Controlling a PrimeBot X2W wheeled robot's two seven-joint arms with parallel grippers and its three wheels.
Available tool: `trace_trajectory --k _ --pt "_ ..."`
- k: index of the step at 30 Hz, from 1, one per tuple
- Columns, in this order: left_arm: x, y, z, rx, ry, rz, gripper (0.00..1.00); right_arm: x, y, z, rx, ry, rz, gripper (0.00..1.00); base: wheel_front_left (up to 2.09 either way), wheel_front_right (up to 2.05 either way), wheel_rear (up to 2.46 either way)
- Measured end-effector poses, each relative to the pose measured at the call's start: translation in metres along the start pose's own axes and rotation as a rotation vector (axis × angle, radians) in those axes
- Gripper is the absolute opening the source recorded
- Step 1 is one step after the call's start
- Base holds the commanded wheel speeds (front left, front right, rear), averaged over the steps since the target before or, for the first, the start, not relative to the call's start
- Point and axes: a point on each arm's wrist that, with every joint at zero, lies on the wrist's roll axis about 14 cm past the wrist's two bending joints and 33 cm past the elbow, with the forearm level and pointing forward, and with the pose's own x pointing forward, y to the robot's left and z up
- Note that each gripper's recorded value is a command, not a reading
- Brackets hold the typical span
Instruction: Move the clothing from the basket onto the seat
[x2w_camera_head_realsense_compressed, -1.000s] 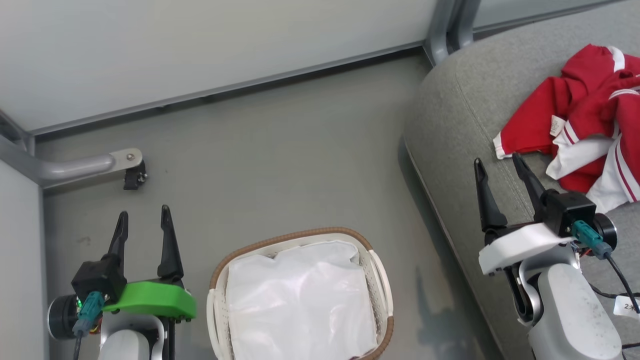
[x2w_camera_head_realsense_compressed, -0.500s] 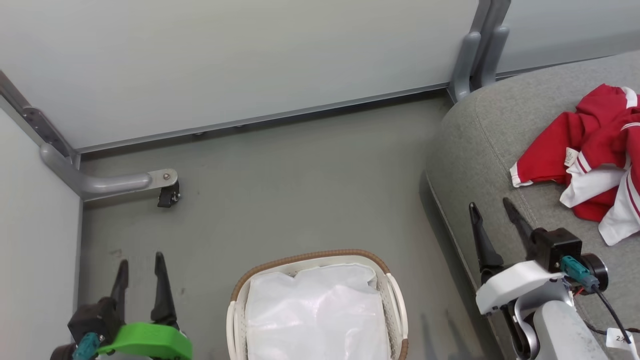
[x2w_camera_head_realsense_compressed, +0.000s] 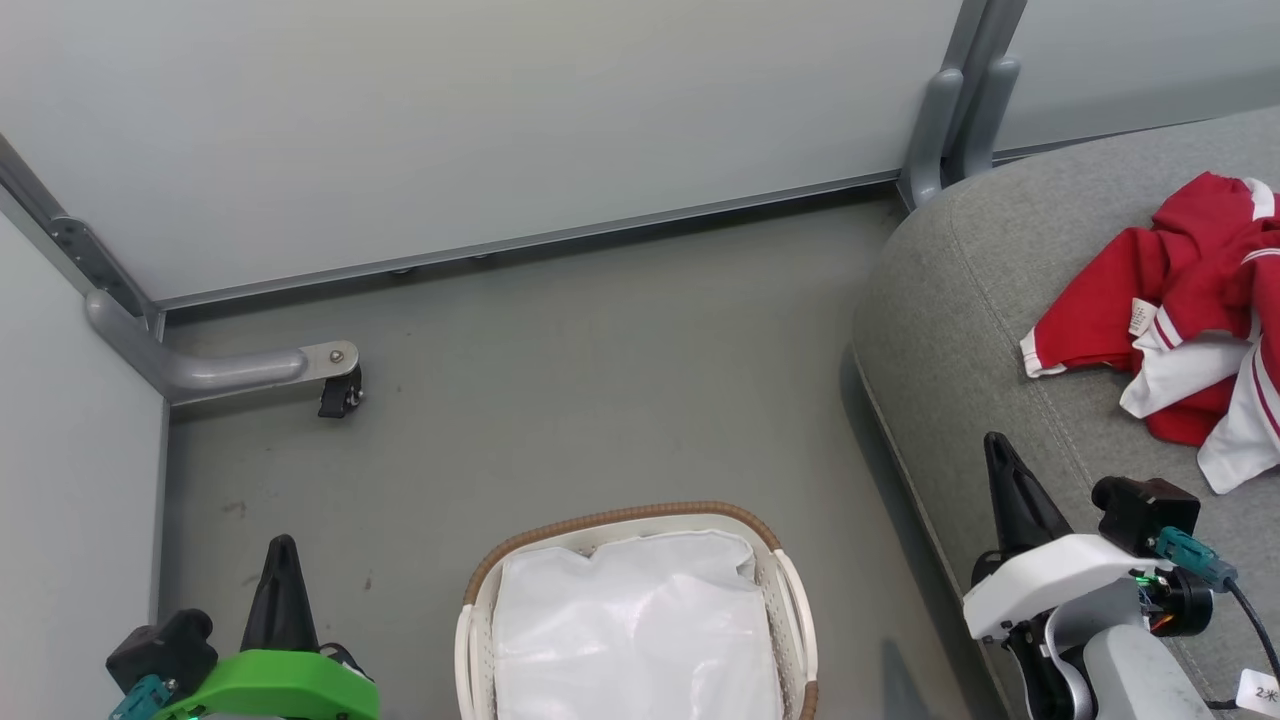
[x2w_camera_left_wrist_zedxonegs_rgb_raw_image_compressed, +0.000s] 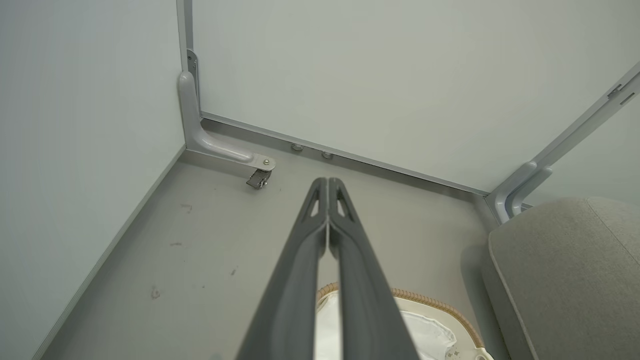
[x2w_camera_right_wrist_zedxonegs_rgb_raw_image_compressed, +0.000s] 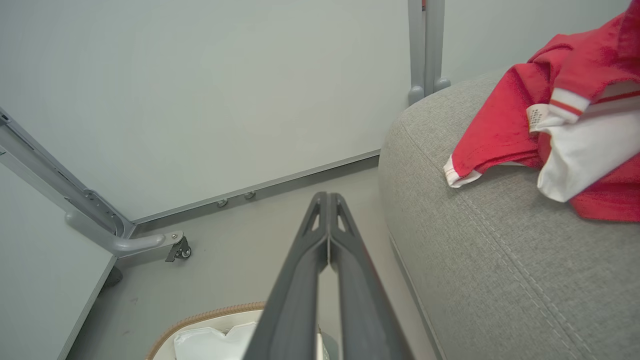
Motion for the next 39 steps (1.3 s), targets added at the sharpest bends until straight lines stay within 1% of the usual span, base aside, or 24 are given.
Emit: trace_trajectory --k 11,21,39 --pt "0.000 0.005 0.004 -0.179 0.003 0.028 0.00 -0.001 -0.005 0.004 0.192 -0.002 -0.033 0.00 0.00 0.00 0.00" --pt "0.001 0.004 0.011 -0.318 -0.004 0.030 0.00 -0.003 -0.009 0.005 0.346 0.001 -0.056 0.00 0.00 0.00 0.00" --pt "0.003 0.003 0.022 -0.543 -0.014 0.020 0.00 -0.004 -0.011 0.011 0.585 -0.006 -0.064 0.00 0.00 0.00 0.00"
